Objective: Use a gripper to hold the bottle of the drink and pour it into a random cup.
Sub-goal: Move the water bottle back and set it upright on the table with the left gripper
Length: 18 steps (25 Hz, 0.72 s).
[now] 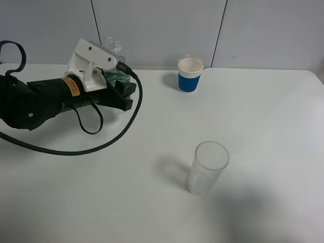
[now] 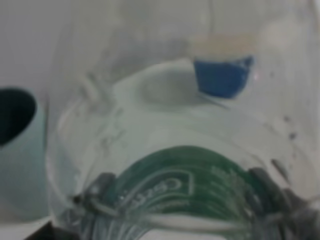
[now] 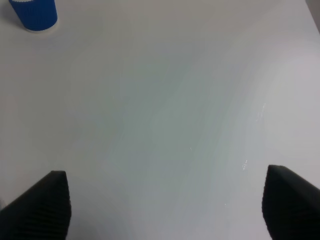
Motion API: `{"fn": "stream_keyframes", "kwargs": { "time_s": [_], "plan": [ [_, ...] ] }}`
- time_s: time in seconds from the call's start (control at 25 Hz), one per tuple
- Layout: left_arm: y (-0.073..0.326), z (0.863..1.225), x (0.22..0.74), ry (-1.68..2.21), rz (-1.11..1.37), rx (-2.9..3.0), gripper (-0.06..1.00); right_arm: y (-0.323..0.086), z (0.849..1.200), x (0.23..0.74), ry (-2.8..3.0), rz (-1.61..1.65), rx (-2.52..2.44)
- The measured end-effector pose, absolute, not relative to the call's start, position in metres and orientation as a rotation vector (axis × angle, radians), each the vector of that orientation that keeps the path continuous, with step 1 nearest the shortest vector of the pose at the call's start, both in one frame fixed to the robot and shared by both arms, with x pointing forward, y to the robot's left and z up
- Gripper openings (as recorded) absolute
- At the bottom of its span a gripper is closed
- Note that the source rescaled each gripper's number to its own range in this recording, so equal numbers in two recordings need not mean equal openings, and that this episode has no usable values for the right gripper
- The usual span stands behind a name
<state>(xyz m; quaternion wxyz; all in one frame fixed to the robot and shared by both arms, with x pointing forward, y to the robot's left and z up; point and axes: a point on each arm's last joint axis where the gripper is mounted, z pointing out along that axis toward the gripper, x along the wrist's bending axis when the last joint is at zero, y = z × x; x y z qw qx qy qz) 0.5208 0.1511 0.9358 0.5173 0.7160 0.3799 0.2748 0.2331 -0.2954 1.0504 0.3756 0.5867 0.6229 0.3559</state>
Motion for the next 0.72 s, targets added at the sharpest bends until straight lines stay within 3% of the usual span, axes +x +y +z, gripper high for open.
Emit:
{"fn": "stream_keyframes", "kwargs": {
  "time_s": [0.72],
  "plan": [
    [0.144, 0.867, 0.523, 0.692, 0.542, 1.762, 0.0, -0.295, 1.05, 0.233, 1.594, 0.911, 1.501]
  ]
}}
